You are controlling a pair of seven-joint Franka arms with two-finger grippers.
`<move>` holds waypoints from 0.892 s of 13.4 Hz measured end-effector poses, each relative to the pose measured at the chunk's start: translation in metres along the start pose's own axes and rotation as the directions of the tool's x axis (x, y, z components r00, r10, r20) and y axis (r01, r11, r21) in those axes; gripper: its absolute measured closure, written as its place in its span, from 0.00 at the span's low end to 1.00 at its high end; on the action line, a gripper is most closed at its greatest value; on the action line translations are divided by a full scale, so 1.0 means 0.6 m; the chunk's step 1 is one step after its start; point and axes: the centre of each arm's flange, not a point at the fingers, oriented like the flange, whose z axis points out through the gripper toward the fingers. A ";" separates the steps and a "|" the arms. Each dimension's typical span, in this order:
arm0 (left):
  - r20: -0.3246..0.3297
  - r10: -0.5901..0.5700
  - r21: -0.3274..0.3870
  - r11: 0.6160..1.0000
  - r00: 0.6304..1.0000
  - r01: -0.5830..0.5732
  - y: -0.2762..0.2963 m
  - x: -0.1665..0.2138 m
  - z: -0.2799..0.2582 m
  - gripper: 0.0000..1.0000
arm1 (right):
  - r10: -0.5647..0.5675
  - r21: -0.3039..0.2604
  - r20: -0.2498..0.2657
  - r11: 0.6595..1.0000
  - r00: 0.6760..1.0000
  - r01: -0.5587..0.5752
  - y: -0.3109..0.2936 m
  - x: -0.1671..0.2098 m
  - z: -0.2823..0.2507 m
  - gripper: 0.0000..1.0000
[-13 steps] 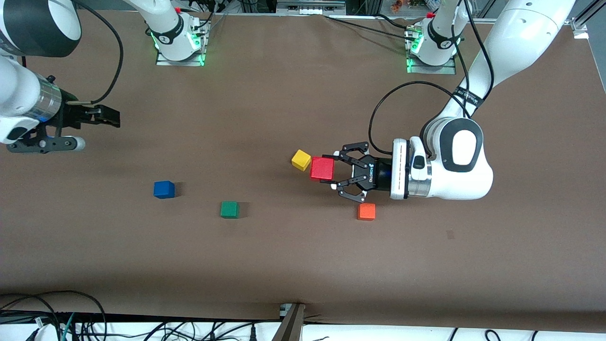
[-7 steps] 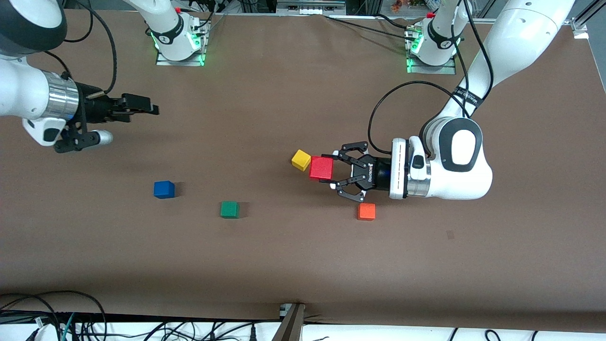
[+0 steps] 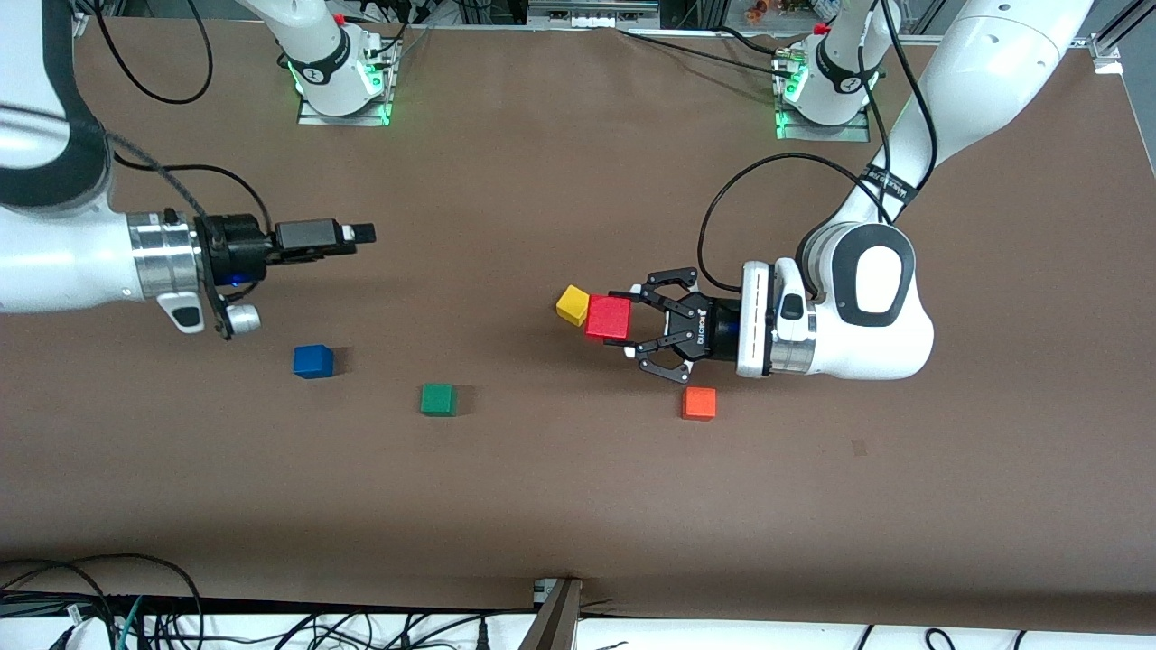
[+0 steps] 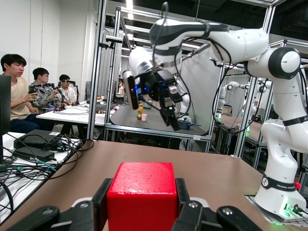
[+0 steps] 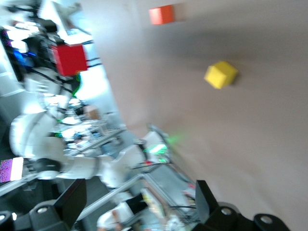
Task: Pass red block to right arm, stack on blue
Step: 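Reach the right gripper toward the red cube held by the left gripper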
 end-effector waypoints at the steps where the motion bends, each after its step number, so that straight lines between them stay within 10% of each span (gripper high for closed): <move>1: 0.000 -0.003 0.000 1.000 1.000 0.003 0.000 -0.003 0.002 0.44 | 0.010 0.060 -0.002 0.998 1.000 -0.010 0.005 0.017 0.012 0.00; 6: -0.033 -0.028 0.002 1.000 0.999 0.028 -0.001 -0.011 0.013 0.44 | 0.061 0.269 -0.104 0.963 0.993 -0.031 -0.026 0.091 0.129 0.00; 12: -0.064 -0.018 0.038 0.999 0.998 0.020 0.010 -0.019 0.072 0.44 | 0.117 0.314 -0.204 0.948 0.972 -0.048 -0.078 0.104 0.268 0.00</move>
